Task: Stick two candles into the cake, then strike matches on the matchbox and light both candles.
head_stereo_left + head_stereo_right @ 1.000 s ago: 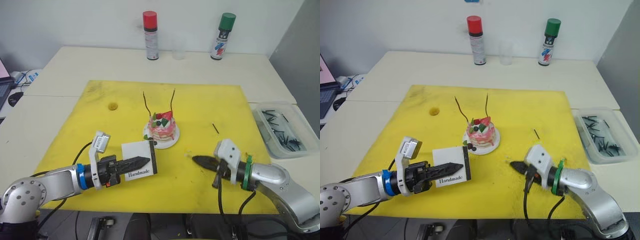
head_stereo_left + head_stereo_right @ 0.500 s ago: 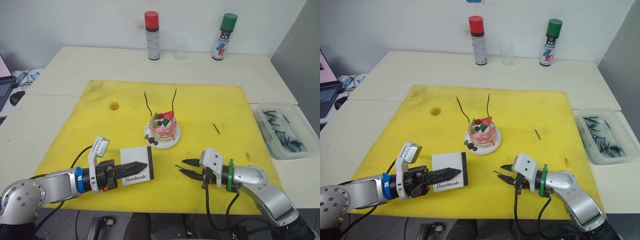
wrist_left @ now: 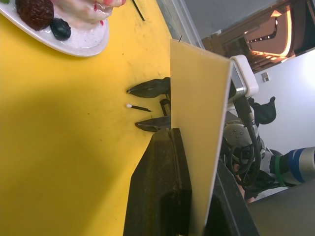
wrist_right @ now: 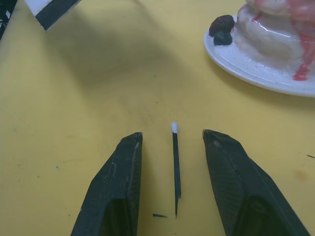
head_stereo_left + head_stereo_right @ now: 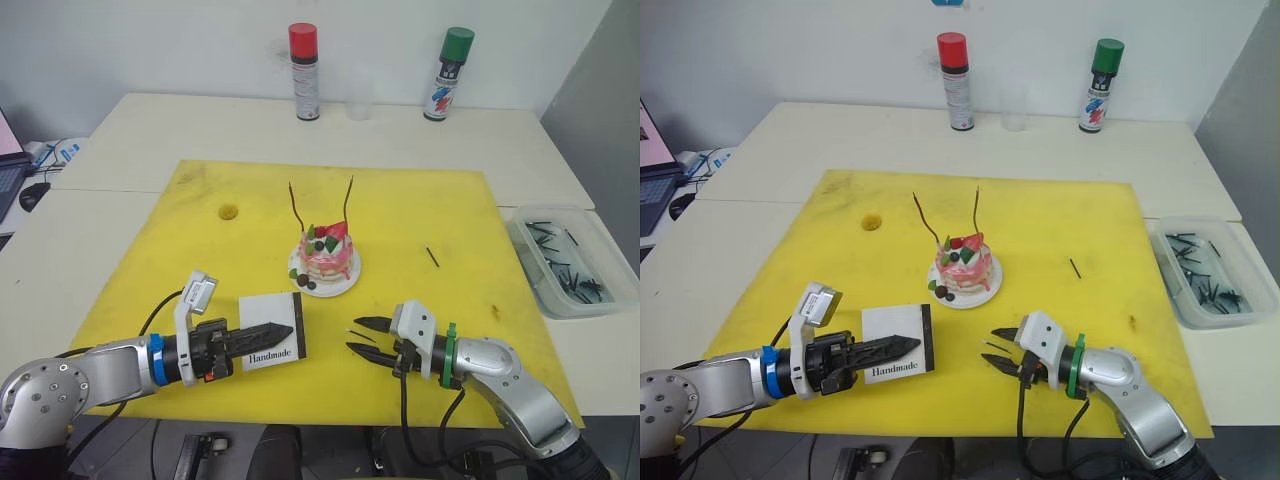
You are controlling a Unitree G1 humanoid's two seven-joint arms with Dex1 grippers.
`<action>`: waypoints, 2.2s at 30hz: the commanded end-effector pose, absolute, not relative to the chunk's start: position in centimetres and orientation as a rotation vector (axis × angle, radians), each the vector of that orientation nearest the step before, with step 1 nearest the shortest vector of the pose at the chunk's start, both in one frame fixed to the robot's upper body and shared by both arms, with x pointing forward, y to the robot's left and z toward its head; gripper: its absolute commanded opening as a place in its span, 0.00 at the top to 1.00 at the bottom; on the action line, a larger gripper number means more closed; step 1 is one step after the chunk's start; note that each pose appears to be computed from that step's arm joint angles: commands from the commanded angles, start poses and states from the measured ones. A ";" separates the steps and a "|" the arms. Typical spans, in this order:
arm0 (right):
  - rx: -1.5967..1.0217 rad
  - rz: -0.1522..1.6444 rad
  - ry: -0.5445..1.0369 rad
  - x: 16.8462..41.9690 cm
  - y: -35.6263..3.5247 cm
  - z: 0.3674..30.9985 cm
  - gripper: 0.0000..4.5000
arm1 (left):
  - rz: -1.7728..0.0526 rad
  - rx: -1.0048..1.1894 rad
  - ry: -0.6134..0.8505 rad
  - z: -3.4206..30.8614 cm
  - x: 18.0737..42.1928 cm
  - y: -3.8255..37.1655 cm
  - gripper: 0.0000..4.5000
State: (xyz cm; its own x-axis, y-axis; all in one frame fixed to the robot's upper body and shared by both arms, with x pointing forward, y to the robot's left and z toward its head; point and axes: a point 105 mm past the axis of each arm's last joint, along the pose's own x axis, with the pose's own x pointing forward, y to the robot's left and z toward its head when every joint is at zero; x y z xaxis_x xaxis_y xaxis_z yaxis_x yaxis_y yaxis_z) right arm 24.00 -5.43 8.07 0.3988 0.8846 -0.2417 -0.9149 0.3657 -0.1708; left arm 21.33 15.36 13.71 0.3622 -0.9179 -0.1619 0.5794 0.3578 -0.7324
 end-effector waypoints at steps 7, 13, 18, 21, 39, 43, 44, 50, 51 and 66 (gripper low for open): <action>-0.309 1.085 0.159 24.6 -6.1 7.5 0.75 | -1.079 -0.618 0.605 14.6 21.2 15.1 1.00; -0.321 1.077 0.159 24.3 -6.0 8.1 0.99 | -1.077 -0.619 0.607 14.6 21.2 15.1 1.00; -0.296 1.084 0.118 24.2 -5.8 9.6 0.99 | -1.080 -0.621 0.607 14.6 21.4 14.9 1.00; -0.287 1.106 0.063 24.1 -5.7 11.5 0.99 | -1.093 -0.625 0.602 14.7 21.5 14.7 1.00; -0.575 1.427 -0.086 22.8 -2.7 16.9 0.99 | -1.225 -0.559 0.550 15.3 24.0 12.8 1.00; -0.586 1.420 -0.087 23.0 -2.4 16.8 0.99 | -1.235 -0.551 0.547 15.3 24.0 12.8 1.00; -0.588 1.421 -0.084 22.9 -2.4 16.7 0.99 | -1.236 -0.550 0.546 15.3 24.0 12.8 1.00; -0.598 1.415 -0.069 23.1 -2.5 16.2 0.99 | -1.241 -0.547 0.544 15.2 23.9 12.7 1.00; -0.600 1.415 -0.068 23.1 -2.5 16.1 0.99 | -1.241 -0.547 0.543 15.2 23.9 12.8 1.00; -0.635 1.417 -0.078 23.5 -1.8 15.6 0.99 | -1.243 -0.578 0.537 15.2 23.6 12.6 1.00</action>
State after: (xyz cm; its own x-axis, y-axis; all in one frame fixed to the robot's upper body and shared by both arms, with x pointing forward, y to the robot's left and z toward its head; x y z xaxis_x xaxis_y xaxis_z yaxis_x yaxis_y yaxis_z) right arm 23.76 -2.30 14.95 0.1915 0.9231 -0.3336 -0.9078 0.0374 -0.4176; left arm 23.95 12.96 14.18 0.2594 -0.9597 -0.1082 0.6843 0.2617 -0.6806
